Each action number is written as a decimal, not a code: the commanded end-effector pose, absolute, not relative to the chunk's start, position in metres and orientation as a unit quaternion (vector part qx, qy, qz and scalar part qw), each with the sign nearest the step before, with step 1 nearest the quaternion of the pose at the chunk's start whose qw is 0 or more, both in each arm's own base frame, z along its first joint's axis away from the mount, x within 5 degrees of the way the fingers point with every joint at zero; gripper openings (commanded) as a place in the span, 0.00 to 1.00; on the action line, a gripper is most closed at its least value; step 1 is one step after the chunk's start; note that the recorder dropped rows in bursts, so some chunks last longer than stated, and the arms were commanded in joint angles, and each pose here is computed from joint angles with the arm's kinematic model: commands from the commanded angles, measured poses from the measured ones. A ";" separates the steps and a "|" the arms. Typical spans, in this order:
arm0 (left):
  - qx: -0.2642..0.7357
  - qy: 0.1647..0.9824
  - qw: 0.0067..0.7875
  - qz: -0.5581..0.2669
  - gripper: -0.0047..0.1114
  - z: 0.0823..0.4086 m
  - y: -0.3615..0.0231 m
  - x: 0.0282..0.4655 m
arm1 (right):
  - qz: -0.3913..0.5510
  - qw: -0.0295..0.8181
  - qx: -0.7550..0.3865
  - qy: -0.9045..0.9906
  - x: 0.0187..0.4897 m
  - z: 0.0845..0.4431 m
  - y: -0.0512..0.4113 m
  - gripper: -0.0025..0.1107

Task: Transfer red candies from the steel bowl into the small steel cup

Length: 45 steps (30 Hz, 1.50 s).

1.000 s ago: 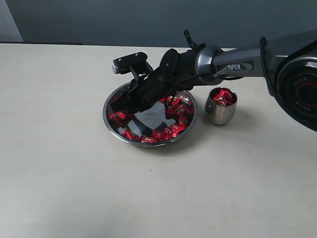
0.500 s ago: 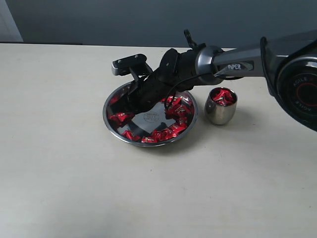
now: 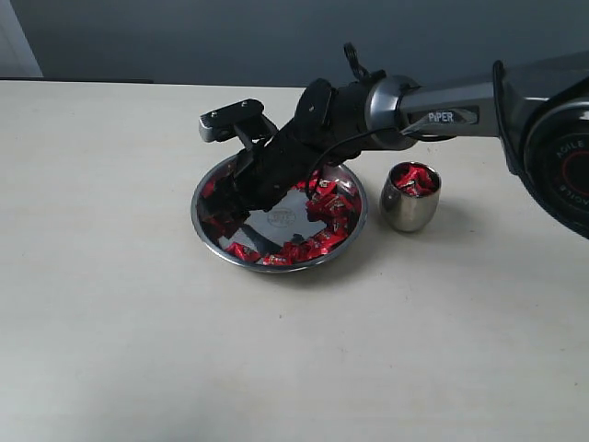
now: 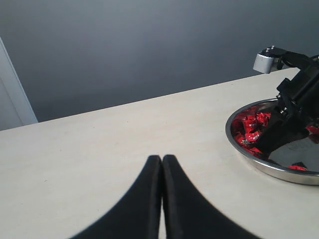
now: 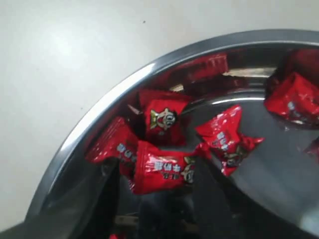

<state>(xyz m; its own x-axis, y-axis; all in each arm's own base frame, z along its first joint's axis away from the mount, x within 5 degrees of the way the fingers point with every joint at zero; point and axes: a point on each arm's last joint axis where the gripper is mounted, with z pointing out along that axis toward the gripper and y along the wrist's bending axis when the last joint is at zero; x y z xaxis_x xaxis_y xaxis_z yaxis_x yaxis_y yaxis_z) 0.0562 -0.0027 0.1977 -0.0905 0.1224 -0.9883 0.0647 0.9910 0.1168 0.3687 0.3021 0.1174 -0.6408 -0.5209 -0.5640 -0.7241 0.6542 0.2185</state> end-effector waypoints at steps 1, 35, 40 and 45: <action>0.061 0.737 0.673 0.019 0.06 0.197 -0.003 0.056 | 0.213 0.246 -0.350 0.878 0.373 0.115 0.302 0.29; 0.061 0.737 0.673 0.019 0.06 0.197 -0.003 0.056 | 0.238 0.242 -0.335 0.879 0.366 0.148 0.302 0.02; 0.061 0.737 0.673 0.019 0.06 0.197 -0.003 0.056 | 0.229 0.246 -0.361 0.870 0.359 0.178 0.297 0.02; 0.061 0.737 0.673 0.019 0.06 0.197 -0.003 0.056 | 0.188 0.276 -0.341 0.879 0.351 0.201 0.273 0.02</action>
<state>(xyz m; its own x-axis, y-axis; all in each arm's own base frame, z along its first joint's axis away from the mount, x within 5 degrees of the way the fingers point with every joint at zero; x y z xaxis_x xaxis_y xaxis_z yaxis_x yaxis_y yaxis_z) 0.0562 -0.0027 0.1977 -0.0905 0.1224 -0.9883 0.0647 0.9910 0.1168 0.3541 0.2887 0.1868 -0.6203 -0.5098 -0.5961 -0.7256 0.6616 0.1892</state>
